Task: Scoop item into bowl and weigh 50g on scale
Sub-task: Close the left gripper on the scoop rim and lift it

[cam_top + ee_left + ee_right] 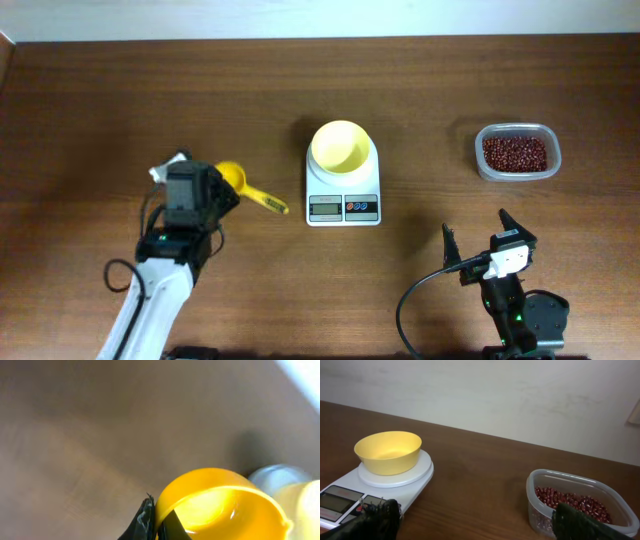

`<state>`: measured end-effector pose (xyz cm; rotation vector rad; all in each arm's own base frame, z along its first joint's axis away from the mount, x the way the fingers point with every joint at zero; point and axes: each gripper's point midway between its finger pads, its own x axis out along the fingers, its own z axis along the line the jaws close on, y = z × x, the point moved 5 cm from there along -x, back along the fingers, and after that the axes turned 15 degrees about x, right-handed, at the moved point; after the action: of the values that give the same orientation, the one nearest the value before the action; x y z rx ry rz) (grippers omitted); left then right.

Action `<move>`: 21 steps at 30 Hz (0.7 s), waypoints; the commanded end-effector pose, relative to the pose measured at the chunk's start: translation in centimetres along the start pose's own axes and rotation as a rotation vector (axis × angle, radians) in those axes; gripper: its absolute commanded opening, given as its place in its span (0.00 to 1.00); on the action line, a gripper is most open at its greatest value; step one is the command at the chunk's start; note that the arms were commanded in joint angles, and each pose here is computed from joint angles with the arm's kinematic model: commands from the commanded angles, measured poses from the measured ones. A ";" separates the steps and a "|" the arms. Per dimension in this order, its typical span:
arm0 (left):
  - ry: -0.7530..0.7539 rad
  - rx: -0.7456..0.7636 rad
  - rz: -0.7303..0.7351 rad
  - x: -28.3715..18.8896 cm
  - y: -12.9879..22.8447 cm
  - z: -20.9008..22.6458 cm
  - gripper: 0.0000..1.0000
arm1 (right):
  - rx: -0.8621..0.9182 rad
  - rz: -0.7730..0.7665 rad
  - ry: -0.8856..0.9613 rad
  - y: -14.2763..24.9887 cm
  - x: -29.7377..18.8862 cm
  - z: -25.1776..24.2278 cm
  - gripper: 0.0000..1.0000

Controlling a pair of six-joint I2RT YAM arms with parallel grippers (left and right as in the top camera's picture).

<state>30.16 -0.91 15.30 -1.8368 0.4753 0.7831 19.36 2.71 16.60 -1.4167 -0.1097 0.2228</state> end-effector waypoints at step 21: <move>0.174 0.006 -0.415 -3.7 -8.6 -3.4 0.00 | -0.002 0.005 -0.015 0.3 0.0 0.2 0.99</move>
<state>33.79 -1.13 22.60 -1.9275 0.2292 0.3865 19.36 2.71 16.60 -1.4163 -0.1096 0.2228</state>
